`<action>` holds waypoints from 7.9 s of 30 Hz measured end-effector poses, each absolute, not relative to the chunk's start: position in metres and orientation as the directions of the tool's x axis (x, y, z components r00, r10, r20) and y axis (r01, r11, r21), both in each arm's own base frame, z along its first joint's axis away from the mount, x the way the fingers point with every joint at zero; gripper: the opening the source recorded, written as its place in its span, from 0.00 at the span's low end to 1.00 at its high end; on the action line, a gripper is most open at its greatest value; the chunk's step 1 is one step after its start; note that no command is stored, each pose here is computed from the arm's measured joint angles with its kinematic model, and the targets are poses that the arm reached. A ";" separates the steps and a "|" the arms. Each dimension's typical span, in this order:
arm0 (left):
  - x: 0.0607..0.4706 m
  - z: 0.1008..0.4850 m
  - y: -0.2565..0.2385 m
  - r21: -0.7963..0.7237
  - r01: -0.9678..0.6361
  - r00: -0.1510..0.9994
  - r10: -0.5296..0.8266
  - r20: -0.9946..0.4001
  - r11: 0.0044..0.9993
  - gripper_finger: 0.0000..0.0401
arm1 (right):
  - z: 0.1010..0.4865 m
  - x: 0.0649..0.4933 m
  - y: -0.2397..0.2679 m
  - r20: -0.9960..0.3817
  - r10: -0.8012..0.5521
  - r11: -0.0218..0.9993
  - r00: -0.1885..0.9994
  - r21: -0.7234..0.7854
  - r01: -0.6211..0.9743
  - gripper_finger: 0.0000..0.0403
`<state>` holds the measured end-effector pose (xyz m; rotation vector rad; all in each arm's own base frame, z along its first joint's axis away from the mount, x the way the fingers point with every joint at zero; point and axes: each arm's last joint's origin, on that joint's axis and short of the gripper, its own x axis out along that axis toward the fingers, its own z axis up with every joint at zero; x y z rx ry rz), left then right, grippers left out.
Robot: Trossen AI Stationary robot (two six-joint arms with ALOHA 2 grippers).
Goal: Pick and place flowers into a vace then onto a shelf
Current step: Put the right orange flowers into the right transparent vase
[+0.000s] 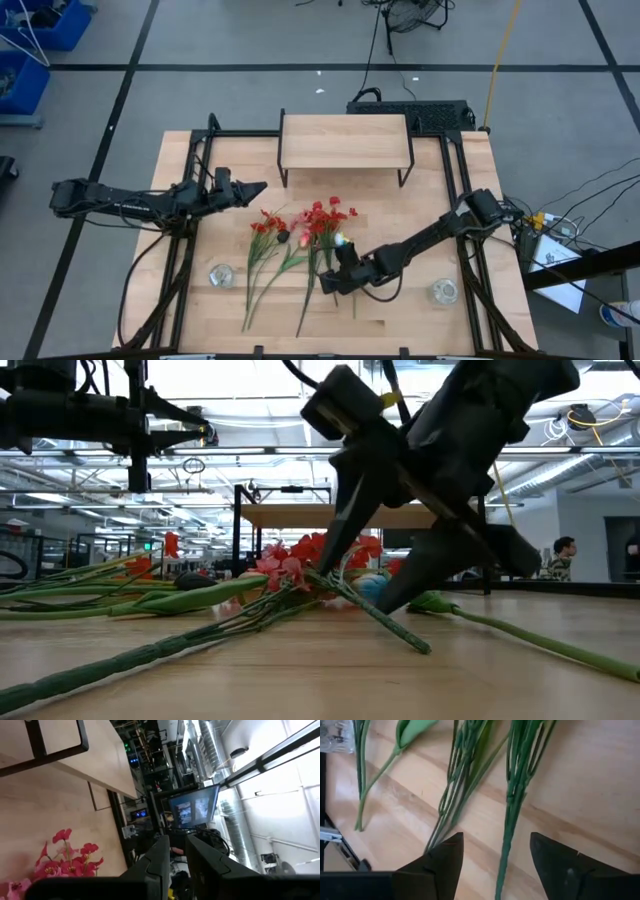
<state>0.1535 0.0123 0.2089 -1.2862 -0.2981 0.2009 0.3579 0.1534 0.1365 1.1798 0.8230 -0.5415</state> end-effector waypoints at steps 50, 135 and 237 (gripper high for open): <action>0.155 0.205 0.030 -0.970 0.014 0.963 0.256 0.079 0.244 0.17 | 0.250 0.278 0.148 -0.609 -0.394 0.496 0.689 0.490 0.717 0.02; 0.493 0.265 -0.063 -0.879 0.224 0.931 -0.360 0.065 0.421 0.26 | 0.269 0.098 0.213 -0.490 -0.436 0.779 0.755 0.215 0.589 0.02; 0.504 0.317 -0.072 -0.483 0.151 0.988 -0.127 0.083 0.862 0.02 | 0.200 0.054 0.066 -0.142 -0.288 0.697 0.947 0.647 0.309 0.14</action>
